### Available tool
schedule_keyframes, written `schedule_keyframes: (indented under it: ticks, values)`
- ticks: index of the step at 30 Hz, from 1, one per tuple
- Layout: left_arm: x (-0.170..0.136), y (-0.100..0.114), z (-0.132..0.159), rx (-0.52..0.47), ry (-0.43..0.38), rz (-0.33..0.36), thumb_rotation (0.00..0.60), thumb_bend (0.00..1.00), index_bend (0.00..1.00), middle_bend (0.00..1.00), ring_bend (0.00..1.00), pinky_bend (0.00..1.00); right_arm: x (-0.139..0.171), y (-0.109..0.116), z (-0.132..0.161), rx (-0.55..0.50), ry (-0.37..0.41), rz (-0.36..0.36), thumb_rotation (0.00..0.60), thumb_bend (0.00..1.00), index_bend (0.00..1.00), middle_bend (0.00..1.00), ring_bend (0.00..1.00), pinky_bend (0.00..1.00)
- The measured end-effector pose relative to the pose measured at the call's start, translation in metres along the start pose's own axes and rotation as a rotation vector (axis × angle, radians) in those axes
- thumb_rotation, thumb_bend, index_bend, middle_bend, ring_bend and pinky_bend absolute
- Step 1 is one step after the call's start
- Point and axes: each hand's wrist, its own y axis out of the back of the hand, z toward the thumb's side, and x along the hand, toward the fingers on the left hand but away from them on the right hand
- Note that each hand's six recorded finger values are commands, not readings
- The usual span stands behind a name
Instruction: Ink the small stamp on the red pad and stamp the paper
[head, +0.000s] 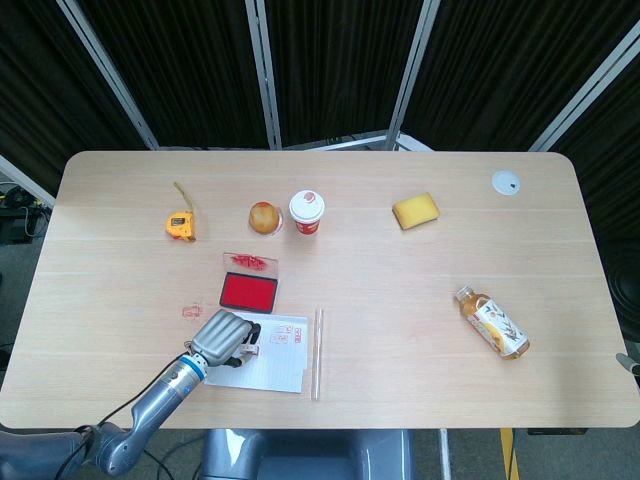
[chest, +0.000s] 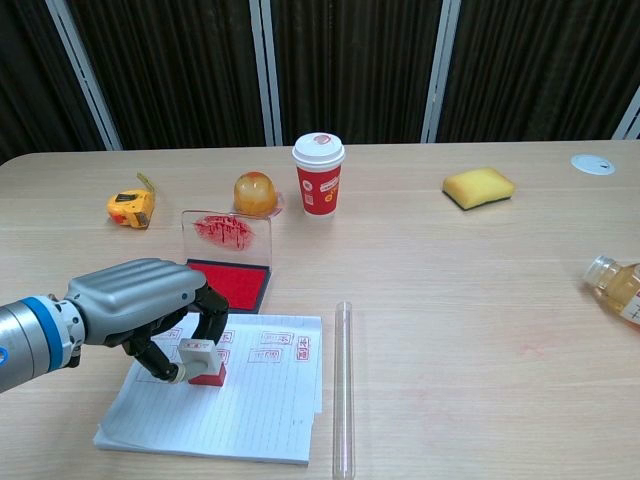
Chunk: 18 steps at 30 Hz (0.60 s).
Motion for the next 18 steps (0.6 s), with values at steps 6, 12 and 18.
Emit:
schedule_keyframes:
  ticks: [6,12,18]
  values:
    - [0.0012,-0.0049,-0.0010,0.003,0.005,-0.008,0.600,0.41,0.60,0.56,0.81,0.87,-0.0004,-0.0004,-0.0010,0.000,-0.003,0.002,0.600,0.00,0.00,0.00,0.00,0.00]
    - [0.0019,-0.0083,-0.0030,-0.001,0.009,-0.013,0.600,0.41,0.60,0.56,0.81,0.87,-0.0005,-0.0010,-0.0013,0.003,-0.004,0.003,0.600,0.00,0.00,0.00,0.00,0.00]
    - [0.0022,-0.0102,-0.0033,-0.001,0.009,-0.017,0.600,0.41,0.60,0.56,0.81,0.87,-0.0005,-0.0015,-0.0013,0.005,-0.004,0.003,0.600,0.00,0.00,0.00,0.00,0.00]
